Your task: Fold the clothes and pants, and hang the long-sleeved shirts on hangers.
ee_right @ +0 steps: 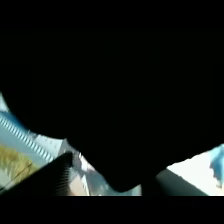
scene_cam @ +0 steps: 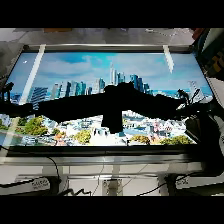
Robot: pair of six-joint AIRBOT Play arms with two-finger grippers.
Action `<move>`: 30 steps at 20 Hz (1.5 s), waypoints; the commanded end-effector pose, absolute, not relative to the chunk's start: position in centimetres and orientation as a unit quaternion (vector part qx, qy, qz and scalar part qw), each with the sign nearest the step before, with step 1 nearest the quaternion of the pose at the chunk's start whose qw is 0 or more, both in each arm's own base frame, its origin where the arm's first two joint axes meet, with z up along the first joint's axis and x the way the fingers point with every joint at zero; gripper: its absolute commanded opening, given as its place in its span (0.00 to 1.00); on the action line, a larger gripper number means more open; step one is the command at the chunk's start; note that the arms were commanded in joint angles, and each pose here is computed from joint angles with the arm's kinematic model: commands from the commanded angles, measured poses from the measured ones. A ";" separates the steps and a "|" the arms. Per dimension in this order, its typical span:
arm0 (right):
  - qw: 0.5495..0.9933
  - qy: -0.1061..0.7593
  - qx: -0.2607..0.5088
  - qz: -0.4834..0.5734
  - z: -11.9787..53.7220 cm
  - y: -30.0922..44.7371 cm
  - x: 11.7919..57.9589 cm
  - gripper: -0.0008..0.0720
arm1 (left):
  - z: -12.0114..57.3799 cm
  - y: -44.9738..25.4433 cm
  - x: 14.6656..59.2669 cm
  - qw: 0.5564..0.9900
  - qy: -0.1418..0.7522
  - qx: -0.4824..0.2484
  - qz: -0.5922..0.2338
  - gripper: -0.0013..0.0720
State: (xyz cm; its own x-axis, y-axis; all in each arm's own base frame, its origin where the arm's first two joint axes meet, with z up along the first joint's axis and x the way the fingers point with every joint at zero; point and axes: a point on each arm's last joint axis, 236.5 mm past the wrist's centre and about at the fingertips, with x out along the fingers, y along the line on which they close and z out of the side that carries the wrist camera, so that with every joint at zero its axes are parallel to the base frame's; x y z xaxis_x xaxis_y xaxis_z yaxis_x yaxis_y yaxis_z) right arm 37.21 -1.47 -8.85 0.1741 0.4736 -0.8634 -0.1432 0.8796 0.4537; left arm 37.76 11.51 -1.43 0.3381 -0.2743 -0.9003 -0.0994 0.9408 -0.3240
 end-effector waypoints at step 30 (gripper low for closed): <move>0.720 0.639 0.260 0.076 6.5 -7.6 36.4 0.04 | 6.4 22.6 34.5 0.800 0.592 -0.063 0.079 0.03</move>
